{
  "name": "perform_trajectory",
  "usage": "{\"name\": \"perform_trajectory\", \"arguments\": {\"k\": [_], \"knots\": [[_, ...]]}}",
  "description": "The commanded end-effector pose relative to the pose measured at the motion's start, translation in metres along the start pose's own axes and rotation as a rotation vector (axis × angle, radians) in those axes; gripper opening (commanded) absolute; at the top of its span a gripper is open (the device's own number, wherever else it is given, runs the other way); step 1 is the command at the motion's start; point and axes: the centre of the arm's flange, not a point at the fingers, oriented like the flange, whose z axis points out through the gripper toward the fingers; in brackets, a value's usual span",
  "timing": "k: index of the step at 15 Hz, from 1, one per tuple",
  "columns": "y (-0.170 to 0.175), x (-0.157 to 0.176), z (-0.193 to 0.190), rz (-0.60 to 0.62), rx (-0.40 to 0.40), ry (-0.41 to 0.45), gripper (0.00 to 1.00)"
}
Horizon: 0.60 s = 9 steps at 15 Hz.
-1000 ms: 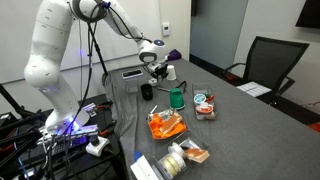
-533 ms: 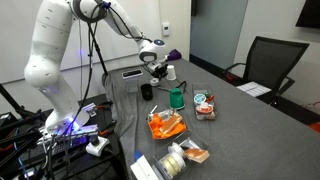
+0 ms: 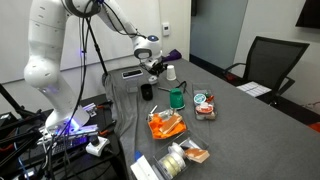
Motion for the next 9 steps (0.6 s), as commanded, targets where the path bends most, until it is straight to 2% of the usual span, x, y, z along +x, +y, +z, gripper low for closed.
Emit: {"name": "perform_trajectory", "arguments": {"k": [1,5,9], "knots": [[0.041,0.014,-0.030,-0.130,0.105,-0.057,0.01],[0.067,0.018,-0.040,-0.260,0.285,-0.115,0.01],[0.078,0.006,-0.057,-0.361,0.450,-0.170,0.01]]}}
